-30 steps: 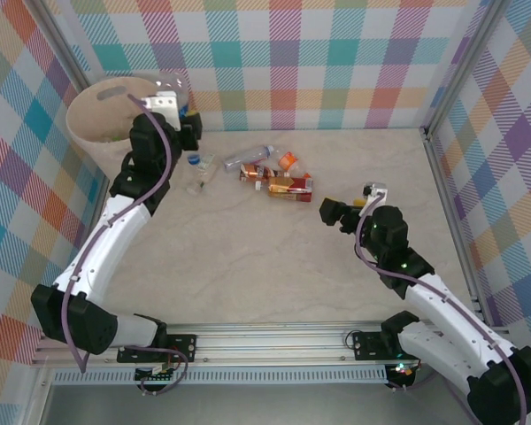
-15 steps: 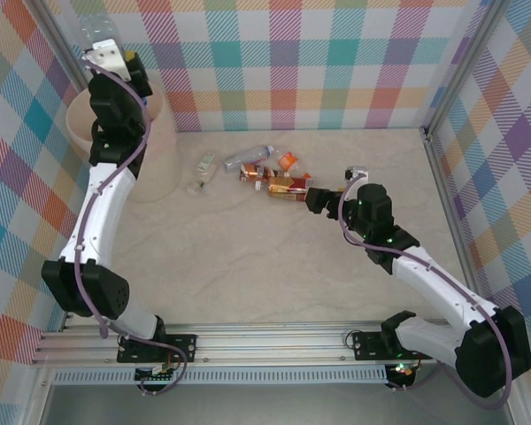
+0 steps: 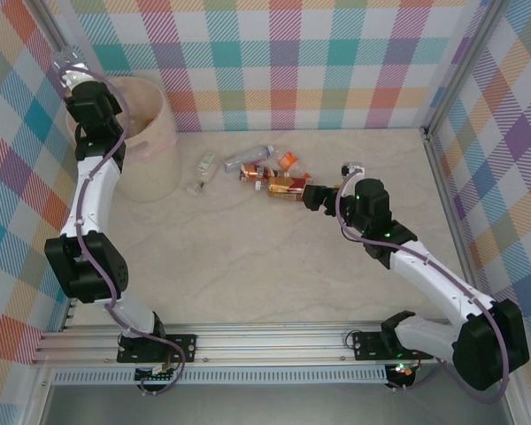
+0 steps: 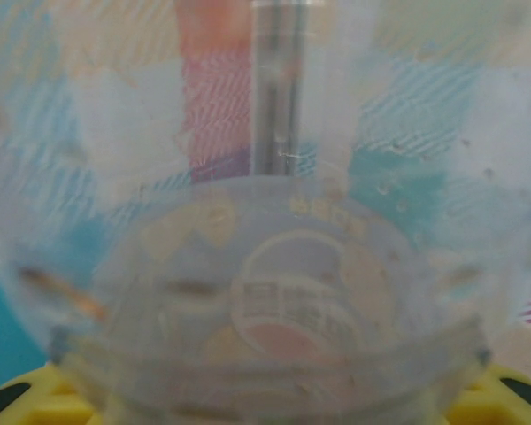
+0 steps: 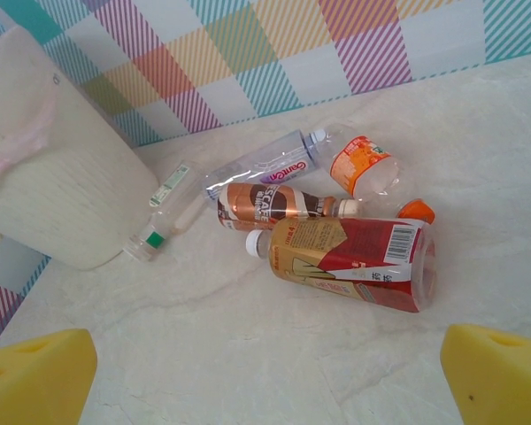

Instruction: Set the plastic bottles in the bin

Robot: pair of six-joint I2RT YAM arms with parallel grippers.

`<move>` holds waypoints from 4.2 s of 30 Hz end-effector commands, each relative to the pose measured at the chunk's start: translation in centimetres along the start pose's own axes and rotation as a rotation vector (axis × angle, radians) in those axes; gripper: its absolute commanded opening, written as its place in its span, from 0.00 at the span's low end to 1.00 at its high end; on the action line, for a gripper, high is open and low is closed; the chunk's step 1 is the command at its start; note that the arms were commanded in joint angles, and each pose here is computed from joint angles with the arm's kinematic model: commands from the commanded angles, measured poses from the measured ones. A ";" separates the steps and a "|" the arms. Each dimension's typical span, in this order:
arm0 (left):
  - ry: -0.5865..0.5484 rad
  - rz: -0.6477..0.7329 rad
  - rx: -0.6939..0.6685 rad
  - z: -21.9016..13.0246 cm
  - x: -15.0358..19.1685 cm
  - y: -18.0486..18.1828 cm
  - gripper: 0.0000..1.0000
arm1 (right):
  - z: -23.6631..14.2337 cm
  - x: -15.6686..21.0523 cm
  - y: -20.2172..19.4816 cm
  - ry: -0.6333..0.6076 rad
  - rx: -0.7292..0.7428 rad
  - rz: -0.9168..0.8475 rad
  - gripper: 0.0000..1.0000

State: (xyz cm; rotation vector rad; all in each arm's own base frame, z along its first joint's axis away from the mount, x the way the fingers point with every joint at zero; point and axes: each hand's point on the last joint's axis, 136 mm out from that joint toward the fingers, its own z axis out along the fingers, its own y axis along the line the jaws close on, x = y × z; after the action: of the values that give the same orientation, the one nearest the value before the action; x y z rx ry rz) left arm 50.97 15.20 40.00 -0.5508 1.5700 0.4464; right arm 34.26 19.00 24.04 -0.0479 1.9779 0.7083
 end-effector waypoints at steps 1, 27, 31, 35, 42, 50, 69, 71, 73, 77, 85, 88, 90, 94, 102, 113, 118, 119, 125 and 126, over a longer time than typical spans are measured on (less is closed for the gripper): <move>0.061 -0.011 -0.103 1.2 2.5 1.6 0.52 | 0.1 -1.5 1.2 -0.016 -0.033 0.001 1.00; 0.256 -0.244 -0.046 -3.9 0.2 1.3 1.00 | 3.6 1.0 -1.4 0.124 0.102 0.085 1.00; 0.274 -0.332 0.187 -6.6 -0.8 -2.5 1.00 | 5.8 2.3 -2.1 0.205 0.140 0.128 1.00; 0.346 -0.404 0.428 -10.2 -0.7 -6.6 1.00 | 8.6 3.4 -0.4 0.329 0.021 -0.039 1.00; 0.492 -0.599 0.718 -15.9 0.7 -10.1 1.00 | 12.5 5.6 -1.3 0.505 -0.050 -0.462 1.00; 0.584 -0.709 0.854 -21.0 2.6 -10.3 1.00 | 15.6 6.3 -3.5 0.631 -0.115 -0.690 1.00; 0.731 -0.588 0.754 -25.2 9.0 -6.7 1.00 | 17.2 10.5 -5.8 0.891 -0.190 -0.772 0.95; 0.743 -0.587 0.764 -25.1 9.3 -7.0 1.00 | 16.2 10.9 -5.0 0.905 -0.224 -0.740 0.93; 0.755 -0.586 0.769 -25.0 9.6 -7.2 1.00 | 15.7 11.5 -5.1 0.913 -0.210 -0.736 0.93; 0.777 -0.584 0.779 -24.8 10.2 -7.7 1.00 | 16.1 12.0 -6.2 0.866 -0.137 -0.726 0.93; 0.804 -0.569 0.791 -24.7 11.4 -8.3 1.00 | 17.2 12.7 -6.8 0.841 -0.067 -0.765 0.79; 0.820 -0.561 0.821 -25.0 11.7 -9.0 1.00 | 16.6 11.7 -5.8 0.800 -0.073 -0.749 0.70; 0.836 -0.556 0.850 -25.3 11.7 -9.7 1.00 | 16.0 11.2 -5.1 0.776 -0.083 -0.732 0.65; 0.854 -0.524 0.914 -26.3 11.8 -11.6 1.00 | 14.4 10.1 -3.4 0.699 -0.097 -0.688 0.61; 0.880 -0.411 1.036 -29.4 12.7 -16.3 1.00 | 11.4 7.9 0.4 0.549 -0.147 -0.581 0.56; 0.943 -0.362 1.147 -31.3 14.4 -22.2 1.00 | 8.3 5.8 7.0 0.383 -0.345 -0.317 0.53; 0.944 -0.365 1.169 -31.7 15.3 -24.0 1.00 | 8.1 5.2 9.5 0.367 -0.447 -0.210 0.53; 0.946 -0.363 1.177 -31.7 15.4 -24.3 1.00 | 8.1 5.3 9.9 0.371 -0.460 -0.206 0.53; 0.943 -0.358 1.123 -31.1 16.6 -25.1 1.00 | 8.1 5.1 12.0 0.383 -0.531 -0.187 0.54; 0.948 -0.366 1.119 -31.1 16.8 -25.3 1.00 | 8.0 5.2 12.4 0.385 -0.547 -0.184 0.54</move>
State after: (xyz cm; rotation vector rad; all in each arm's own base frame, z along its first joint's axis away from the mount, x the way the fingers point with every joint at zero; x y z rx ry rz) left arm 39.32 -24.14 24.97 -0.1165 2.2683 -1.0926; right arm 34.22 32.86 20.18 -0.7091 2.1254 1.0520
